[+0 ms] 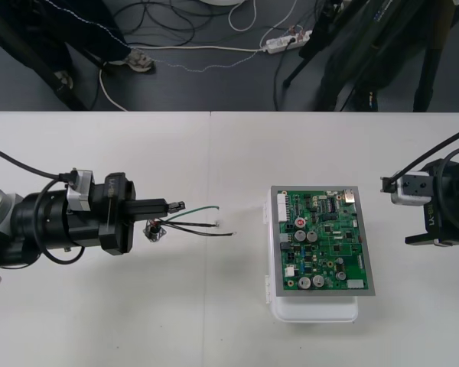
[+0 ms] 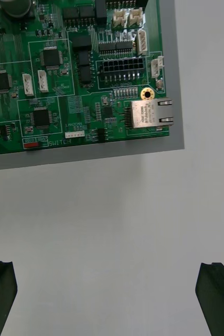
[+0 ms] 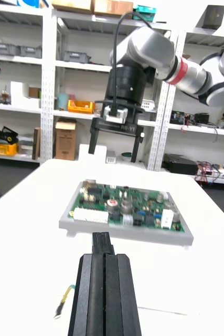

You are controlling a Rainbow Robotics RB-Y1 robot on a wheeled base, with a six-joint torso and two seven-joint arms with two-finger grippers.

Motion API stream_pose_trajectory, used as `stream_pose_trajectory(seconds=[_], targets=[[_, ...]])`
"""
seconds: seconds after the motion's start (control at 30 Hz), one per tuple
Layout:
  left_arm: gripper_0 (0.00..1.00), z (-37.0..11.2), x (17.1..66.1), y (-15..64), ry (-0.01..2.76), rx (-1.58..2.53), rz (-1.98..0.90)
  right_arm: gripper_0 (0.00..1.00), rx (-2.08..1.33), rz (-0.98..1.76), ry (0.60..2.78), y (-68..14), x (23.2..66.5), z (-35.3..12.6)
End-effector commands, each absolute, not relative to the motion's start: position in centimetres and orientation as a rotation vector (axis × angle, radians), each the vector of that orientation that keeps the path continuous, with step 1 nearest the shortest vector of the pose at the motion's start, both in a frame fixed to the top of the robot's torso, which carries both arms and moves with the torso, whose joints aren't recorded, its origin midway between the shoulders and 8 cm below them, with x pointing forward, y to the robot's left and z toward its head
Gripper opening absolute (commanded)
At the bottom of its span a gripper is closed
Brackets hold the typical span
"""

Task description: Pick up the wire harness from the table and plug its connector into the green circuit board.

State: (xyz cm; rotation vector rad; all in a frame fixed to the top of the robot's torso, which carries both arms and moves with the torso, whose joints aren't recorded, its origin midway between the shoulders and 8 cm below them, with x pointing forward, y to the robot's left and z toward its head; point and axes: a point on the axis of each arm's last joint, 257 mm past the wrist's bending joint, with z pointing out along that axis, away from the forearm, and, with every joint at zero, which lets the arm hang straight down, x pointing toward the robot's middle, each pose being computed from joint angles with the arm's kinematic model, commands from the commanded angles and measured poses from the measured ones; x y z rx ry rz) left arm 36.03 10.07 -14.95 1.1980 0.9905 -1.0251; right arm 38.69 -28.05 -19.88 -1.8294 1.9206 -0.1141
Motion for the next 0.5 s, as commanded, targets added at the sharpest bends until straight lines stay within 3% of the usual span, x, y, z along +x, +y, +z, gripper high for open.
stream_pose_trajectory(seconds=[0.03, 0.27, 0.5], targets=[[0.0, -16.0, 35.2, 8.5, 0.866, 1.33, -0.989, 1.0, -1.867, -0.205, 1.915, -28.3, 39.2, -19.5], [0.0, -18.7, 35.3, 7.4, 0.927, 1.378, -1.051, 1.0, -1.925, -0.375, 1.859, -27.8, 39.8, -19.9], [0.0, -20.2, 36.4, 7.7, 0.98, 1.494, -1.003, 1.0, -1.926, -0.357, 1.844, -26.1, 39.9, -21.3]])
